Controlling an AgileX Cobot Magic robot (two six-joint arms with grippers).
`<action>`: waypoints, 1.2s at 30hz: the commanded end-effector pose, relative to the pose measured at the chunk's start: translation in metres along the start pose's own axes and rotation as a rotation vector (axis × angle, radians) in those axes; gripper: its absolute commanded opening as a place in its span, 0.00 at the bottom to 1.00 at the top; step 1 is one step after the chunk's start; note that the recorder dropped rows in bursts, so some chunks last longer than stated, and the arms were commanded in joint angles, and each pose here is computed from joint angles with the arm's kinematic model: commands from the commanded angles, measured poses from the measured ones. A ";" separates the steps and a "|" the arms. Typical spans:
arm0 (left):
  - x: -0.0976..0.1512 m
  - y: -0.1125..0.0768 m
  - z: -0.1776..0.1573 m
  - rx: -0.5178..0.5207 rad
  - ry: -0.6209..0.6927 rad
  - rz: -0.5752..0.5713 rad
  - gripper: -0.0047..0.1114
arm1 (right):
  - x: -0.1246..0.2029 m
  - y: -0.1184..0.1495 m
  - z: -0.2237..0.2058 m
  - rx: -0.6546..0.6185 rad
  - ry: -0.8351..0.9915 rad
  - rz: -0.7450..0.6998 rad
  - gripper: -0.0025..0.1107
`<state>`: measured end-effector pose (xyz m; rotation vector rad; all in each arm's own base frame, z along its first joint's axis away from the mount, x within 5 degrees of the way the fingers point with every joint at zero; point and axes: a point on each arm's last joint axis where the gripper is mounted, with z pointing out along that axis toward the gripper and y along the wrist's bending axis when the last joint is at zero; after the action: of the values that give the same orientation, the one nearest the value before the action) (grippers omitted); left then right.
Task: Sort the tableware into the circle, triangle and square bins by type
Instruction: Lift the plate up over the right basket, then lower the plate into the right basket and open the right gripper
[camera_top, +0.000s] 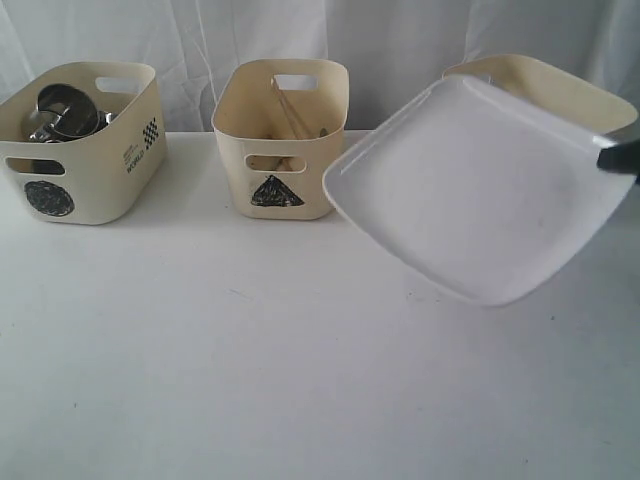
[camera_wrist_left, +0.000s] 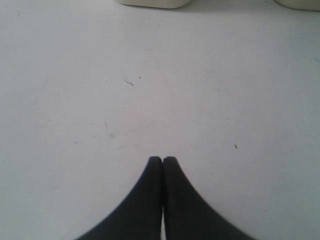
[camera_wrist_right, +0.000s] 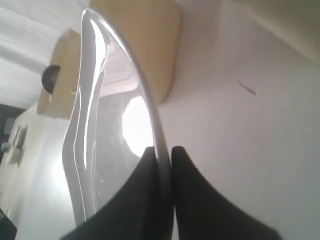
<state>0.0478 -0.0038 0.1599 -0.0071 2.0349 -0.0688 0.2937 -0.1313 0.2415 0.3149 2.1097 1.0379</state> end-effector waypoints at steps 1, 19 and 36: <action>0.005 -0.001 0.001 0.009 0.032 -0.007 0.05 | -0.041 0.030 -0.012 -0.129 -0.184 0.017 0.02; 0.005 -0.001 0.001 0.009 0.032 -0.007 0.05 | -0.164 0.018 -0.043 0.157 -0.705 0.042 0.02; 0.005 -0.001 0.001 0.009 0.032 -0.007 0.05 | -0.166 -0.048 0.055 0.515 -0.557 -0.362 0.02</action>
<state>0.0478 -0.0038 0.1599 -0.0071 2.0349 -0.0688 0.4461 -0.2237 0.2616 0.5011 1.7948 0.2296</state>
